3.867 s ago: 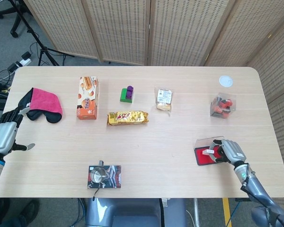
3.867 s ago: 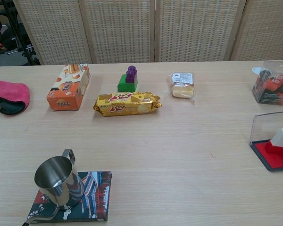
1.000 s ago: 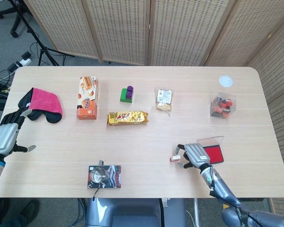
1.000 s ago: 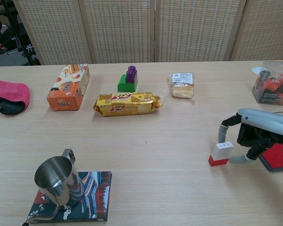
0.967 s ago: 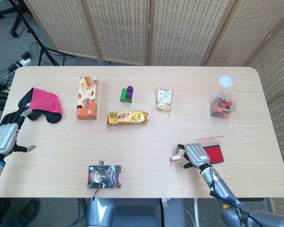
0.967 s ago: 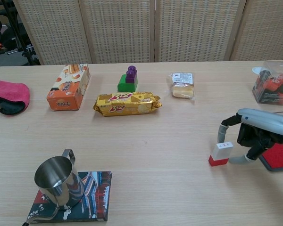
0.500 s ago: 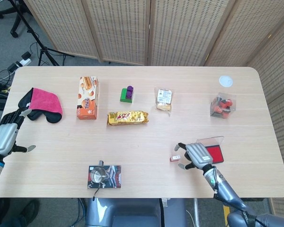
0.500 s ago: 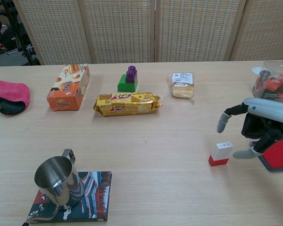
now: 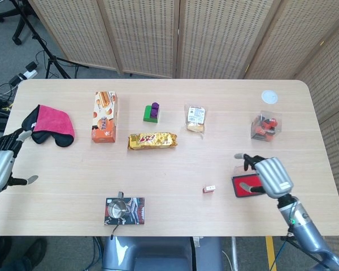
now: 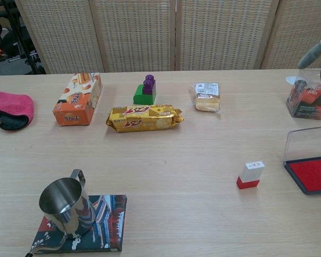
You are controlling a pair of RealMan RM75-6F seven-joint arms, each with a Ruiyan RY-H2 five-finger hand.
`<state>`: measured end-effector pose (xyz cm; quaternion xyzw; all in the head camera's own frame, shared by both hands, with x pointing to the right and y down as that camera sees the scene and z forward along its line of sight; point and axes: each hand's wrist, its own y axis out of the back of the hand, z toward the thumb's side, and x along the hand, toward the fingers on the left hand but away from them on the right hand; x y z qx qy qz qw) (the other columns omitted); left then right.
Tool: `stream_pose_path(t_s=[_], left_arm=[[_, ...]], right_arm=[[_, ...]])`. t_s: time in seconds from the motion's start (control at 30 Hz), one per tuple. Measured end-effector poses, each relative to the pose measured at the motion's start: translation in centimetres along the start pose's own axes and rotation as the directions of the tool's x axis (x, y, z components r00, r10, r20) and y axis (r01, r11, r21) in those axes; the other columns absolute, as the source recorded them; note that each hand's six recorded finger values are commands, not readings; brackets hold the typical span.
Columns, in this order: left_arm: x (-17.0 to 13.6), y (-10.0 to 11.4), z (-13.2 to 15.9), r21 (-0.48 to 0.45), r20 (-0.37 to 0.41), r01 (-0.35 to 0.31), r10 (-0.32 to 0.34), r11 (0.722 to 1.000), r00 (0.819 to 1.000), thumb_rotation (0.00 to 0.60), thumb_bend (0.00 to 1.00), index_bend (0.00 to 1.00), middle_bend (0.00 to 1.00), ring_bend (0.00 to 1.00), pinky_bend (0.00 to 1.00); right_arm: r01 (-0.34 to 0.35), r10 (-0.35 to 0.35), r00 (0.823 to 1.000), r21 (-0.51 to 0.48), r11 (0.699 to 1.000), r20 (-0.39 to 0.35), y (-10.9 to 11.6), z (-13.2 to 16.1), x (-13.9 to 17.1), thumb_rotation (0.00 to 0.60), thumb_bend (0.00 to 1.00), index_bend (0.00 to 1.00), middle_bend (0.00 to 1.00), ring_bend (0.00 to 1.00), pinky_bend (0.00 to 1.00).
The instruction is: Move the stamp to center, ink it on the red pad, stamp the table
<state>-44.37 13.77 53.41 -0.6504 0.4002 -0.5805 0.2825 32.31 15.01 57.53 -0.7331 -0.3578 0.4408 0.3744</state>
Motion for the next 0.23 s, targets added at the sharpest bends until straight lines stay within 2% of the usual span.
stream_pose_path(t_s=[0.1,0.2,0.23], left_arm=[[-0.9,0.0,-0.3,0.016,0.008,-0.038,0.038,0.999,0.999,0.6,0.1,0.0,0.0,0.0,0.0],[-1.9,-0.7,-1.1,0.039,0.012,-0.062,0.061,0.997,0.998,0.6,0.1,0.0,0.0,0.0,0.0],[-2.2,-1.1,-1.4,0.048,0.013,-0.066,0.065,0.997,0.998,0.6,0.1,0.0,0.0,0.0,0.0]], right_arm=[[0.011,-0.013,0.998,0.022,1.0,0.061,1.0,-1.7,1.5,0.6,0.0,0.03,0.0,0.0,0.17],[0.081,-0.083,0.989,0.021,0.996,0.125,1.9,-2.9,3.3,0.6,0.0,0.03,0.0,0.0,0.15],[0.119,-0.121,0.981,0.022,0.993,0.153,2.3,-3.4,4.1,0.6,0.0,0.03,0.0,0.0,0.15]])
